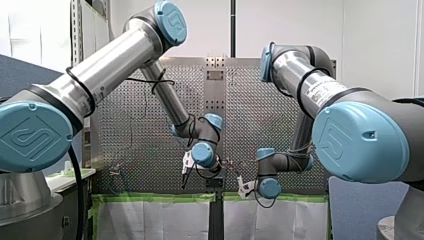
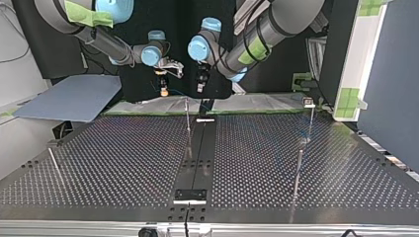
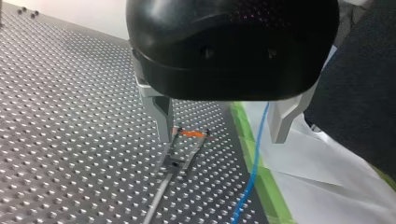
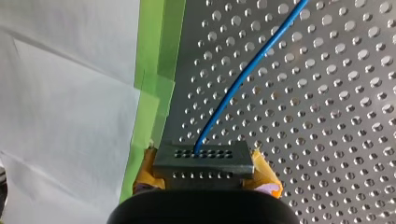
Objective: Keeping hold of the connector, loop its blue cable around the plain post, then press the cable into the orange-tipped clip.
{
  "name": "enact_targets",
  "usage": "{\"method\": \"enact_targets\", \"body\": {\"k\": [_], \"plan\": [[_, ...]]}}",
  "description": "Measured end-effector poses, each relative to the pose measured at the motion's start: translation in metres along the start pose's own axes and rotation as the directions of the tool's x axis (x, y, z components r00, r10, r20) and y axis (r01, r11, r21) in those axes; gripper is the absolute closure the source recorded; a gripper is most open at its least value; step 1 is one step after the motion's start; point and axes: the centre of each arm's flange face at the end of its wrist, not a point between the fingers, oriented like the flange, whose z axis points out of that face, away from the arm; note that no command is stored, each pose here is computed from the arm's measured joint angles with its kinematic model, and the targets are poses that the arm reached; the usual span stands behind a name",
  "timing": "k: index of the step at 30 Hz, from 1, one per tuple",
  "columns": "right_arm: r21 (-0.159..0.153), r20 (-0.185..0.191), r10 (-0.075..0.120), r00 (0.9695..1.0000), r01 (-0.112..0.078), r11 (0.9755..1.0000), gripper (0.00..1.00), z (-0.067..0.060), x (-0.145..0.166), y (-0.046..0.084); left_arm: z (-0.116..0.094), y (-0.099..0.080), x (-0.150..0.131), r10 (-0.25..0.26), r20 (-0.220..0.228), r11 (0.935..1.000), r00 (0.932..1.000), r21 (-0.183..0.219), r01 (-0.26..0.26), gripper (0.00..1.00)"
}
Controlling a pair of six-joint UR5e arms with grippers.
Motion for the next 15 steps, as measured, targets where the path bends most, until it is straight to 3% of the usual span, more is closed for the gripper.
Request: {"method": "enact_targets", "body": {"k": [8, 15], "plan": [[0.068, -0.021, -0.008, 0.9998, 0.01, 0.9976, 1.0, 0.0, 0.001, -0.004, 0.018, 0.006, 0.038, -0.014, -0.015, 0.9998, 0.9998, -0.015, 0.014, 0.0], [0.097, -0.033, -0.024, 0.9992, 0.027, 0.995, 1.0, -0.003, -0.002, -0.006, 0.029, 0.009, 0.048, -0.017, -0.017, 0.9996, 0.9997, -0.023, 0.016, 0.0]]}}
